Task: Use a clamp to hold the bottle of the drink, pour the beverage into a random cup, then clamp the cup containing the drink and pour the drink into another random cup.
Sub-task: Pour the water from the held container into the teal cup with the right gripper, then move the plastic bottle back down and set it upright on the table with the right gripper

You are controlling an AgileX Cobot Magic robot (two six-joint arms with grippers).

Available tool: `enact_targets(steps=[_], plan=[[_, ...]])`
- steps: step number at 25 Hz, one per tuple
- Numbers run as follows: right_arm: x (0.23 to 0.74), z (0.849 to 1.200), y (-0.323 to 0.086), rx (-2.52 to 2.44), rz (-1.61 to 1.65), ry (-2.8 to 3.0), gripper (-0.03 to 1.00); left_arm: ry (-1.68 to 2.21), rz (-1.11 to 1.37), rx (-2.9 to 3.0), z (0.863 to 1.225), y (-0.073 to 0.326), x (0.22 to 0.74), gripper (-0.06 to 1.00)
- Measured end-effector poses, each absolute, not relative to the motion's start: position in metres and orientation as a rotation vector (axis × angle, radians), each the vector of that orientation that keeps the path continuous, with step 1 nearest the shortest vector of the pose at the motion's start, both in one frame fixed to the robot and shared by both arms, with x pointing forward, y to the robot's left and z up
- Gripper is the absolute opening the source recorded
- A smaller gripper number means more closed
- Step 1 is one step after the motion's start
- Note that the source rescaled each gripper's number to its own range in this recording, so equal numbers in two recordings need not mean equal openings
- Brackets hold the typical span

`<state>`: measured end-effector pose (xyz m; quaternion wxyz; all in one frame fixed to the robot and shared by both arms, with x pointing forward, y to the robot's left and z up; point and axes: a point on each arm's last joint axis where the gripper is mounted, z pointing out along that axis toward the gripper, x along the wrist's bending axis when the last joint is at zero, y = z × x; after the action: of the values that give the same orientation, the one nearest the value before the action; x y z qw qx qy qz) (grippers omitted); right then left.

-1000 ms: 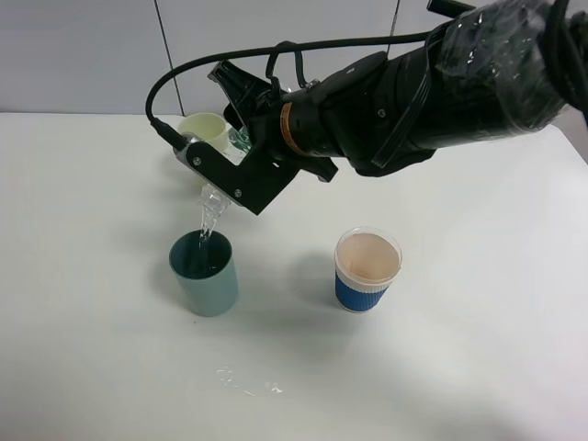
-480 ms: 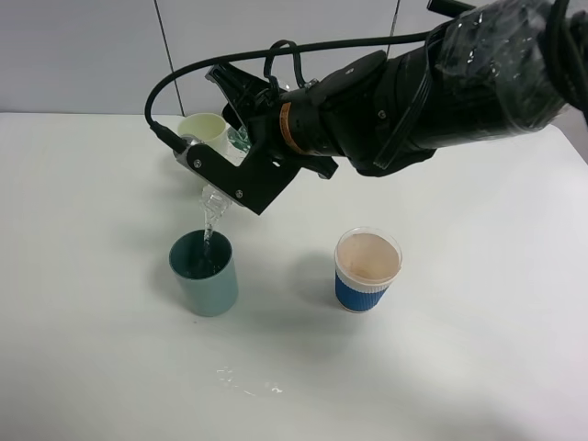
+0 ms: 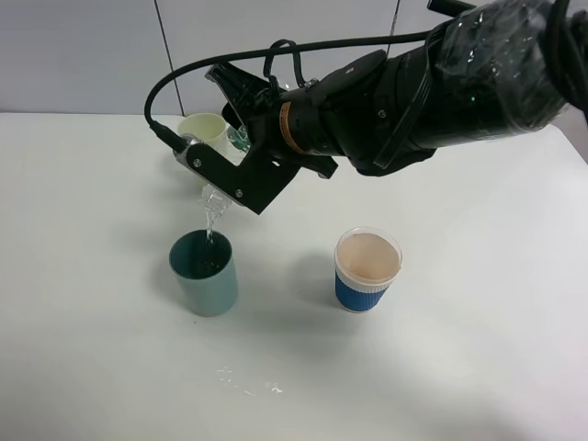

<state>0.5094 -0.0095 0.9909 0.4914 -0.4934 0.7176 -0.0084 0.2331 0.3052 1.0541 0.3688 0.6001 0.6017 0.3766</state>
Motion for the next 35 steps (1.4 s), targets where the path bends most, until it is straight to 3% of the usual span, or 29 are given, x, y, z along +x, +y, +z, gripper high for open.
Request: enact_targets(steps=[20,35], plan=[[0.5094,0.9909,-0.0095,-1.251,-0.055,1.705,0.02,1.545,0.967,1.540,1.0541,0.3052,0.2331,1.00],[0.5091,0.9904,-0.0096,-0.119,0.620,2.182,0.02,1.545,0.967,1.540,1.0541,0.3052,0.2331,1.00]])
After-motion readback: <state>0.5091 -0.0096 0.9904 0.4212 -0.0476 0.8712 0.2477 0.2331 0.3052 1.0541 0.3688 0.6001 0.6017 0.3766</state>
